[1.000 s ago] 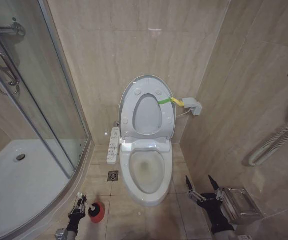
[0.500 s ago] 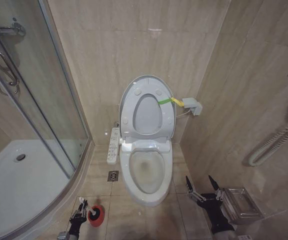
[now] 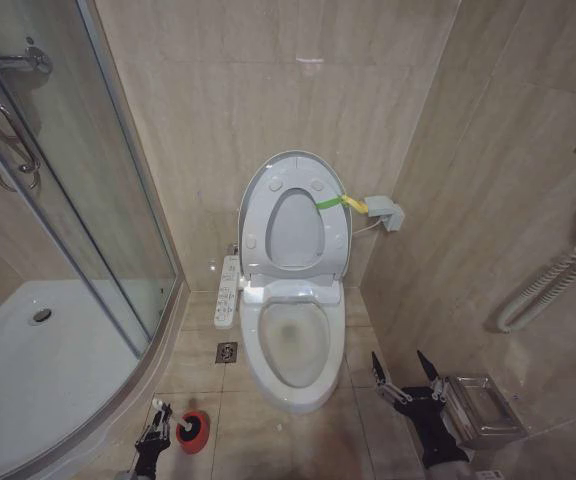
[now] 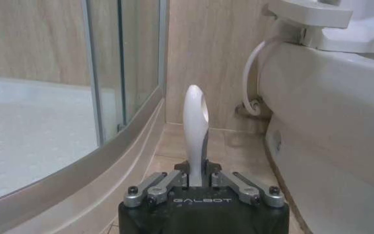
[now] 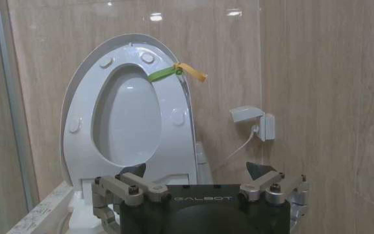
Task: Open the toilet lid, clean the toilet bowl with a toilet brush, close the toilet lid, and flush.
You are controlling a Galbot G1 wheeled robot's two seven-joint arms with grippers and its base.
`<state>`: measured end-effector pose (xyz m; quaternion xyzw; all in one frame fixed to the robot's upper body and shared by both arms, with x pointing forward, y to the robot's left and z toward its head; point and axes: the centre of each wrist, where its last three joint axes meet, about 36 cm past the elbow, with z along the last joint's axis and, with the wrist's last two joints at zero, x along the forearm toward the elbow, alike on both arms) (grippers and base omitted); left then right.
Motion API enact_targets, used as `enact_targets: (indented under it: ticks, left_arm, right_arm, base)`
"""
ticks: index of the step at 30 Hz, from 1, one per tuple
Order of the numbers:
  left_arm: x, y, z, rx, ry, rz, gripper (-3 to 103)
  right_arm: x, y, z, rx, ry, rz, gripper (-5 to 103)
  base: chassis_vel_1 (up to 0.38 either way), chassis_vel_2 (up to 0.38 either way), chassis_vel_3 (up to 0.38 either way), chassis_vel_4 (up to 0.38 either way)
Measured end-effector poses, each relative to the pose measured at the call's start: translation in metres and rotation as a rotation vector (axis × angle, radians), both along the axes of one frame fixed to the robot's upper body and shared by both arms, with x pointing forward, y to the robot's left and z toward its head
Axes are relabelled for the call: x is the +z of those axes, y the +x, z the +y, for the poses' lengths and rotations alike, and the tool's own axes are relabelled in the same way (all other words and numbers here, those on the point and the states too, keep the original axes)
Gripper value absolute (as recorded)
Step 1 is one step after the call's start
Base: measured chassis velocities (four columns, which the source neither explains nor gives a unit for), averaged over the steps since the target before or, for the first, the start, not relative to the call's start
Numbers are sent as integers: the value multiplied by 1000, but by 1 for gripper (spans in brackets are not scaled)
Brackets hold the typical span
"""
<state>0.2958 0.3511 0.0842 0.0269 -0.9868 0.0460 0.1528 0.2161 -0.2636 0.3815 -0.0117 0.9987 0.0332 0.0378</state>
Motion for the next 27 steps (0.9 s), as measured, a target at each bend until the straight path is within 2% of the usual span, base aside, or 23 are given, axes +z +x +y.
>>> enact_targets:
  ticks: [12,14,19,20,26,27]
  left_arm:
    - [5,1,-8,5,15,20,16]
    - [2,-5,-13,1,16,48,18]
    - [2,-5,-12,-2,28,46,18]
    - [3,-4,-13,-4,29,44,45]
    - [5,-3,-12,-11,36,33,45]
    - [5,-3,-12,-14,38,31,72]
  right_arm:
    - [0,0,0,0,0,0,100]
    - [0,0,0,-1,0,0,100]
    - [0,0,0,0,0,0,100]
    - [0,0,0,0,0,0,100]
    - [0,0,0,0,0,0,100]
    - [0,0,0,0,0,0,100]
  base:
    - [0,0,0,0]
    - [0,0,0,0]
    - [0,0,0,0]
    - [0,0,0,0]
    - [0,0,0,0]
    - [0,0,0,0]
